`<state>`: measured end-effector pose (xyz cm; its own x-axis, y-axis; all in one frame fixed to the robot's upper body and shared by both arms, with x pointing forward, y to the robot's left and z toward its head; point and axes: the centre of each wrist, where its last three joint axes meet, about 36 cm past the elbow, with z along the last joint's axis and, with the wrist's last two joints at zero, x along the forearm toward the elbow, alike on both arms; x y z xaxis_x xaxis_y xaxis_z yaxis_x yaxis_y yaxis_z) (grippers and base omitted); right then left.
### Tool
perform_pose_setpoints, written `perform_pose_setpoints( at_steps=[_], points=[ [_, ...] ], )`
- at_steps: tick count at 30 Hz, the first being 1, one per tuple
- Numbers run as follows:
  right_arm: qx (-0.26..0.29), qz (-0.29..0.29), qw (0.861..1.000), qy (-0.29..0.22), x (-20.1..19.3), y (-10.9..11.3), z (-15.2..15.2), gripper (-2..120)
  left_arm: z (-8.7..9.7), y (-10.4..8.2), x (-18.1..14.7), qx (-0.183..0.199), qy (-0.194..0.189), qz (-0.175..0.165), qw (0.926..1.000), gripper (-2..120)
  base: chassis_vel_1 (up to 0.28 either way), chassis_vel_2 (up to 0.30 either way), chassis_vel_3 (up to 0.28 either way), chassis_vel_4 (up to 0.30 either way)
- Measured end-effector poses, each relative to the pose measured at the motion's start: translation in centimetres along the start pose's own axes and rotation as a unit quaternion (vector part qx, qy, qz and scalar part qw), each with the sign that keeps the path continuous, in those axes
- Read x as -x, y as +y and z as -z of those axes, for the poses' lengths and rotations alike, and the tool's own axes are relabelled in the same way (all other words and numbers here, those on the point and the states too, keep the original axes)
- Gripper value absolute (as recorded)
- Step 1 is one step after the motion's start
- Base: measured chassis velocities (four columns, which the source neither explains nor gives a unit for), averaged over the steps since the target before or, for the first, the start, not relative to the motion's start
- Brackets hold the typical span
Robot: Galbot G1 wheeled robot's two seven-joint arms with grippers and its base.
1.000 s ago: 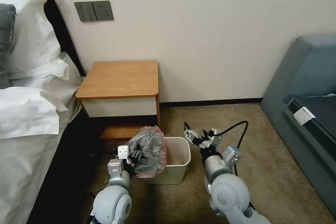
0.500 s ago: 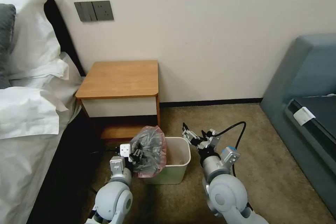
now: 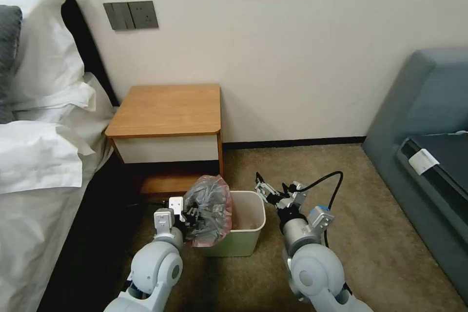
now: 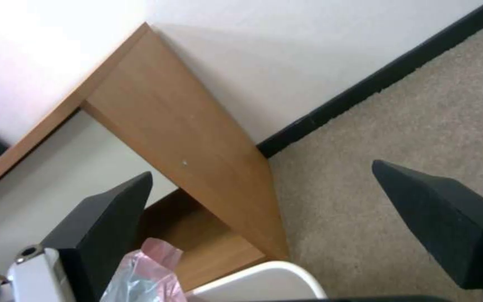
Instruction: Pick up the garbage bag from the table and place it over the trash can.
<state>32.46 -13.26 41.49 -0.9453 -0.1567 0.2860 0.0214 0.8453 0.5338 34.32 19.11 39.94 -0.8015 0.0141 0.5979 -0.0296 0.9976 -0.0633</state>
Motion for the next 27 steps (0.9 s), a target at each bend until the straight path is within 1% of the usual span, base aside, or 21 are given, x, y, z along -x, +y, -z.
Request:
perform_pose_setpoints(
  at_steps=[4,10,19,20,21,23,24,25,26,27],
  points=[
    [-0.001,-0.003,1.000,0.000,0.1,-0.2,-0.1,100,0.3,0.0,0.4,-0.005,0.008,-0.002,1.0000,44,0.000,0.000,0.000,0.000],
    [-0.001,-0.005,1.000,0.000,0.2,-0.4,-0.2,100,0.8,0.3,1.0,-0.006,0.017,-0.001,0.9998,44,0.000,0.000,0.000,0.000],
    [0.000,-0.008,1.000,-0.002,0.3,-0.6,-0.2,100,0.3,0.4,1.4,-0.004,0.026,0.001,0.9997,41,0.000,0.000,0.000,0.000],
    [0.000,-0.008,1.000,-0.002,0.3,-0.6,-0.3,100,0.2,0.3,1.4,-0.005,0.028,0.000,0.9996,36,0.000,0.000,0.000,0.000],
    [0.000,-0.008,1.000,-0.002,0.3,-0.6,-0.3,100,0.2,0.3,1.4,-0.005,0.028,0.000,0.9996,36,0.000,0.000,0.000,0.000],
    [0.001,-0.008,1.000,-0.002,0.3,-0.6,-0.3,100,0.0,0.2,1.5,-0.006,0.029,-0.001,0.9996,25,0.000,0.000,0.000,0.000],
    [0.001,-0.008,1.000,-0.002,0.3,-0.6,-0.3,100,0.0,0.2,1.5,-0.006,0.029,-0.001,0.9996,25,0.000,0.000,0.000,0.000],
    [0.001,-0.008,1.000,-0.002,0.3,-0.6,-0.3,100,0.0,0.2,1.5,-0.006,0.029,-0.001,0.9996,19,0.000,0.000,0.000,0.000],
    [0.001,-0.008,1.000,-0.002,0.3,-0.6,-0.3,100,0.0,0.2,1.5,-0.006,0.029,-0.001,0.9996,19,0.000,0.000,0.000,0.000],
    [0.001,-0.008,1.000,-0.003,0.3,-0.6,-0.3,100,0.0,0.1,1.5,-0.007,0.026,-0.002,0.9996,12,0.000,0.000,0.000,0.000]
  ],
)
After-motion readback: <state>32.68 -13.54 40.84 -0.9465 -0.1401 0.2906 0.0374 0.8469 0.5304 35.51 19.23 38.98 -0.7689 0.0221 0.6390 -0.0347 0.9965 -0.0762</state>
